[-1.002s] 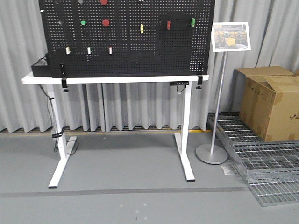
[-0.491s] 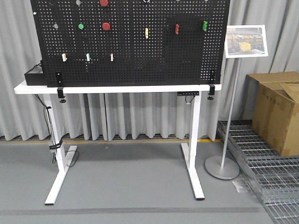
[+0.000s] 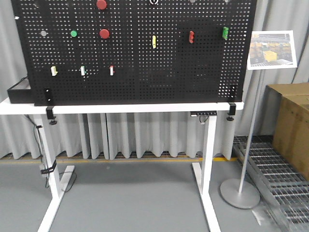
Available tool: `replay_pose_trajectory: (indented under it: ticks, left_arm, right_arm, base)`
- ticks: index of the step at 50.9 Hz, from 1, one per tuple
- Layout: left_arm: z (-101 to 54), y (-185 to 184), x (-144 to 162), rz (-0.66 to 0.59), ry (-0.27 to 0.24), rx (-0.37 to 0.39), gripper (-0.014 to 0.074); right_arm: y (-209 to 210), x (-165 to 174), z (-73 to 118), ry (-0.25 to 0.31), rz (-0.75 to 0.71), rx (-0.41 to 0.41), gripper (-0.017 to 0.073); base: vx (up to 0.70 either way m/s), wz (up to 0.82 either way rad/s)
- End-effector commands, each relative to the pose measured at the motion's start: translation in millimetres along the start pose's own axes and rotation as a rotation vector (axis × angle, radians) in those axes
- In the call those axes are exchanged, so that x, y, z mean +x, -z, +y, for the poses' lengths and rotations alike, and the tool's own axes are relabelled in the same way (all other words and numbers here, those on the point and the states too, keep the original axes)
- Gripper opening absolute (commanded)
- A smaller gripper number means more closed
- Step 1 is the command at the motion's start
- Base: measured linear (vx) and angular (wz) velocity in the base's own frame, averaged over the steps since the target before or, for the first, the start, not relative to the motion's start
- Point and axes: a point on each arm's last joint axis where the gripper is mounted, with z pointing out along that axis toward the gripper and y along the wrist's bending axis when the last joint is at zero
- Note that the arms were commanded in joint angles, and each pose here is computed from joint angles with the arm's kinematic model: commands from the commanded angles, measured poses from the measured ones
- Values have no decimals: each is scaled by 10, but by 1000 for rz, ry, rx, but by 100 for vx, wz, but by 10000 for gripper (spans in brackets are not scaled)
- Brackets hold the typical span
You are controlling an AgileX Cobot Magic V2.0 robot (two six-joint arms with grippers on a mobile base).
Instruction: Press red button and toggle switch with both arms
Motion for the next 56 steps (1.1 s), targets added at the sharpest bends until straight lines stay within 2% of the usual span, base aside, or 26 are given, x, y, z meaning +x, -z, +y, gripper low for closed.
replay_pose_trajectory:
  ticks: [1,56]
  left_arm:
    - [12,-20,26,-44,17,-14,2]
    - [12,-20,26,-44,17,-14,2]
  right_arm:
    - [7,-44,4,8,-87,0,-3]
    - [7,-44,4,8,-87,0,-3]
  base:
    - [42,-1]
    - [43,1]
